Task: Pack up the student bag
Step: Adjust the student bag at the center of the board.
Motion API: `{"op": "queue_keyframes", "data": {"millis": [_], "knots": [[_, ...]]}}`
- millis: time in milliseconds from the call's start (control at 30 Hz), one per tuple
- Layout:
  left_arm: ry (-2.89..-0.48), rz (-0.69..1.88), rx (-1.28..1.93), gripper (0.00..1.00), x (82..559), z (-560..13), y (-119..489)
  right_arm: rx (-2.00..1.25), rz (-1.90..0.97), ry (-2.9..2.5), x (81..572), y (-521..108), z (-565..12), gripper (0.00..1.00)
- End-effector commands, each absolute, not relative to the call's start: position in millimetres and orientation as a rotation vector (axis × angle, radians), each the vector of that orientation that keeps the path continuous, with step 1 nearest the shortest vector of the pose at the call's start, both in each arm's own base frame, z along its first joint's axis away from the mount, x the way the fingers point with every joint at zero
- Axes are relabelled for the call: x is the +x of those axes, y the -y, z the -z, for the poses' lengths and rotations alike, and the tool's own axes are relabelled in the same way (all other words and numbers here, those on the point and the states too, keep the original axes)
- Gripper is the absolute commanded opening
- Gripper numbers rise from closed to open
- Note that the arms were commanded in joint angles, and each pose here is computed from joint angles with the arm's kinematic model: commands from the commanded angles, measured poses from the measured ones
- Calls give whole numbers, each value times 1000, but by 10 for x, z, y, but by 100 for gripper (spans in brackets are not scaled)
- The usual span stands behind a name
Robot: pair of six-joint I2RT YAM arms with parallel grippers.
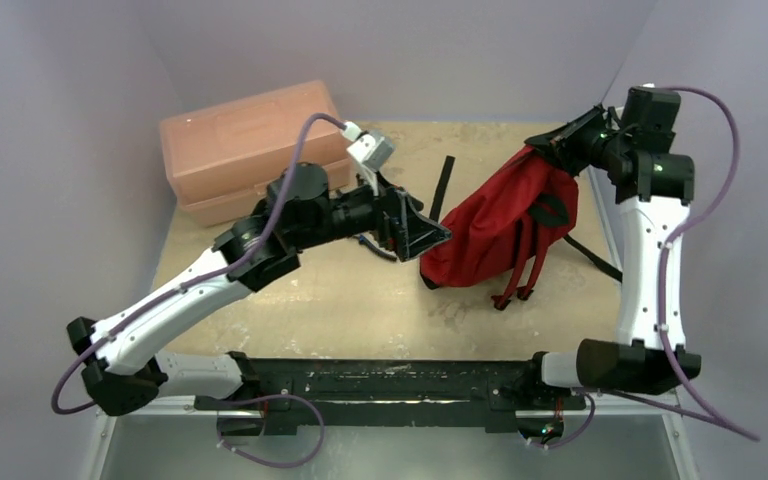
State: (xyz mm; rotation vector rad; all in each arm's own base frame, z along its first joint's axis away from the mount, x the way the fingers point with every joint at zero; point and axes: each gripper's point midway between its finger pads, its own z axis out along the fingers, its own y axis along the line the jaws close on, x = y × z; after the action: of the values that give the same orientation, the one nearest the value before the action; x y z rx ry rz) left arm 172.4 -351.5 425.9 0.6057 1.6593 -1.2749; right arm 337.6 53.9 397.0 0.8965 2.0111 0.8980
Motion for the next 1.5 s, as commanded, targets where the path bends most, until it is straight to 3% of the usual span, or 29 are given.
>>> {"op": "queue_keyframes", "data": {"millis": [0, 333, 467, 500, 567, 600, 633, 667, 800, 933, 1033, 1300, 1400, 1467], "knots": [[-1704, 1118, 665, 100, 2119, -3999, 3828, 654, -1006, -1834, 3810, -658, -4290, 0], [-1832, 995, 641, 100, 3100, -3721, 4527, 385, -1012, -1904, 3828, -843, -4373, 0], [-1907, 1066, 567, 92, 3397, -3489, 4600, 276, -1003, -1928, 3821, -940, -4349, 0], [-1903, 1122, 571, 85, 3417, -3481, 4627, 251, -1001, -1937, 3826, -980, -4328, 0], [-1891, 1215, 566, 57, 3456, -3486, 4652, 197, -977, -1974, 3851, -1109, -4238, 0], [-1892, 1235, 545, 29, 3507, -3487, 4638, 196, -937, -1995, 3902, -1110, -4168, 3], [-1898, 1232, 525, 8, 3554, -3486, 4604, 172, -908, -2031, 3910, -1206, -4082, 9], [-1900, 1213, 499, 0, 3599, -3493, 4548, 168, -833, -2055, 3944, -1183, -4007, 20], [-1845, 1151, 384, 0, 3684, -3536, 4309, 236, -454, -2071, 3920, -848, -3840, 69], [-1826, 1143, 293, 0, 3677, -3604, 4123, 311, -315, -1954, 3585, -548, -3962, 93], [-1810, 1164, 286, 0, 3623, -3661, 4084, 370, -364, -1884, 3373, -533, -3956, 99], [-1802, 1269, 270, 0, 3516, -3762, 4140, 473, -602, -1835, 3342, -779, -3778, 99], [-1804, 1311, 249, 0, 3494, -3775, 4168, 524, -744, -1866, 3430, -984, -3606, 95], [-1804, 1328, 244, 0, 3480, -3787, 4177, 534, -830, -1830, 3486, -1085, -3574, 87]]}}
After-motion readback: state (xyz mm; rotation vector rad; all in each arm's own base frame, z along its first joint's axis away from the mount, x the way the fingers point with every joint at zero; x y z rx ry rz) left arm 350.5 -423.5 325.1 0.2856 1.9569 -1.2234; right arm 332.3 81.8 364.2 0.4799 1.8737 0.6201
